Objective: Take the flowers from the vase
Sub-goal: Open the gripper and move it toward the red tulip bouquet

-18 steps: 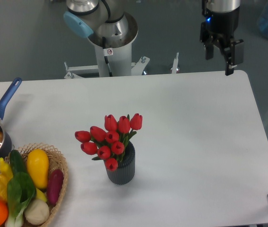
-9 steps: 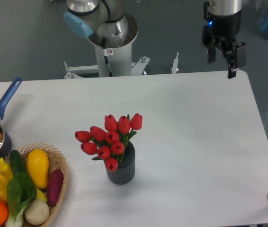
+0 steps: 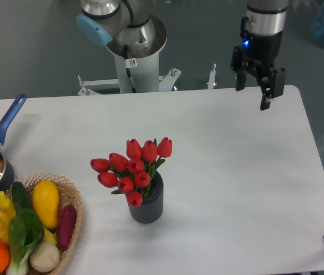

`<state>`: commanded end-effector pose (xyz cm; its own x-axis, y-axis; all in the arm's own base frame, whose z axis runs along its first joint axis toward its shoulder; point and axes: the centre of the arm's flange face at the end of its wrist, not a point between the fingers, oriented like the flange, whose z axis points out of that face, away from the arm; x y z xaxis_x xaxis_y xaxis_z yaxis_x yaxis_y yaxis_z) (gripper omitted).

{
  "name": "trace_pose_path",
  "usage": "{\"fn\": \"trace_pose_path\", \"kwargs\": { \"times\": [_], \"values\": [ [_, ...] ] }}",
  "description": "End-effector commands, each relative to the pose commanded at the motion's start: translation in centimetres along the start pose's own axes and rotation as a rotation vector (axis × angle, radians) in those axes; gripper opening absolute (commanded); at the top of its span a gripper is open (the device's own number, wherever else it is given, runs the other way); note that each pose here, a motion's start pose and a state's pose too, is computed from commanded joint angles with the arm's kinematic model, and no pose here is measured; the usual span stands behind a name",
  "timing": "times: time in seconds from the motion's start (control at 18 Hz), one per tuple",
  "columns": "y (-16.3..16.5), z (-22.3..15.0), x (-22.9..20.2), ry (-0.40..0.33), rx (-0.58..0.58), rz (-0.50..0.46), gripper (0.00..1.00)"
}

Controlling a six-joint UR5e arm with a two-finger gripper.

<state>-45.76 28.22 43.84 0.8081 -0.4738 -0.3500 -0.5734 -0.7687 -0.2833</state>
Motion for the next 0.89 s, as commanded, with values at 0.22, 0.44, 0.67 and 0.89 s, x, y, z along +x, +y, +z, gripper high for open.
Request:
{"fn": "trace_pose_path", "kwargs": {
  "times": [0.22,0.44,0.67,0.89],
  "values": [
    [-1.4,0.7,-0.3,-0.02,0.151,-0.131,1.0],
    [-1.7,1.9,-0.2,-0.009,0.216,-0.154,1.0],
    [-2.8,5.0,-0.2,0.038,0.281,-0.141,1.0],
    [-3.9,7.6,-0.3,0.067,0.37,-0.13,1.0]
  ]
}}
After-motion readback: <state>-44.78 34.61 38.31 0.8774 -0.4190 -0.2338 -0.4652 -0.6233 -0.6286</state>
